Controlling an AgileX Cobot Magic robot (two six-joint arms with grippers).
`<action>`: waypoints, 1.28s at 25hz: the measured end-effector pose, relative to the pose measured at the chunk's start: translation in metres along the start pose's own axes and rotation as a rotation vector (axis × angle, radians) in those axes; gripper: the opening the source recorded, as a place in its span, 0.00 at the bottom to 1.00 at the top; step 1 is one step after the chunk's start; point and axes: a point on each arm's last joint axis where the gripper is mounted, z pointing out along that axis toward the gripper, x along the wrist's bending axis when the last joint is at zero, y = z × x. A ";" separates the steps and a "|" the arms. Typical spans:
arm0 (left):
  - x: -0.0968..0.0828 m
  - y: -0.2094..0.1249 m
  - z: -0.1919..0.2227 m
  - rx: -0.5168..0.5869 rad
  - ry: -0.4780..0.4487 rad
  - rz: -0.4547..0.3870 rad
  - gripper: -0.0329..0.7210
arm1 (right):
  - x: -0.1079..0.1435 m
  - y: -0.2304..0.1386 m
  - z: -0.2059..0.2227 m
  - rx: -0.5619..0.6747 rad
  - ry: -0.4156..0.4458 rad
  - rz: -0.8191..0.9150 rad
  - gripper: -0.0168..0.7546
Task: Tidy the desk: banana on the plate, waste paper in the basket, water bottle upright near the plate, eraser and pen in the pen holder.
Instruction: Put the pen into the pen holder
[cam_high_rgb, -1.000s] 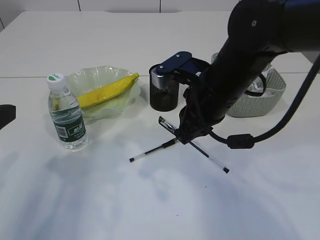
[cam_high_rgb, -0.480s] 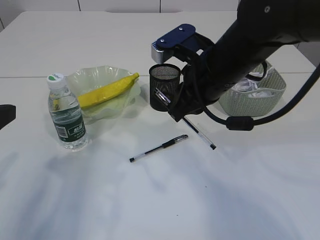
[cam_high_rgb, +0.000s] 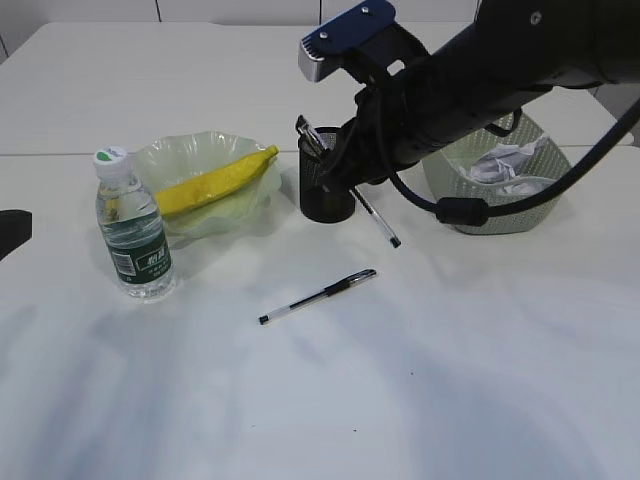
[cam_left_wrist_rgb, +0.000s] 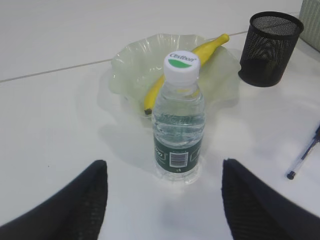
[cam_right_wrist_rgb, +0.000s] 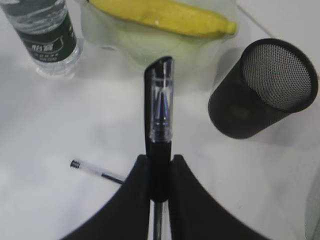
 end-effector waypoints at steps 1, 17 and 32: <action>0.000 0.000 0.000 0.000 0.000 0.000 0.72 | -0.001 0.002 0.000 -0.018 -0.012 0.000 0.08; 0.000 0.000 0.000 0.000 -0.001 0.006 0.72 | -0.017 0.027 -0.006 -0.303 -0.179 0.058 0.08; 0.000 0.000 0.000 0.000 -0.001 0.006 0.72 | -0.031 0.036 -0.005 -0.469 -0.300 0.099 0.08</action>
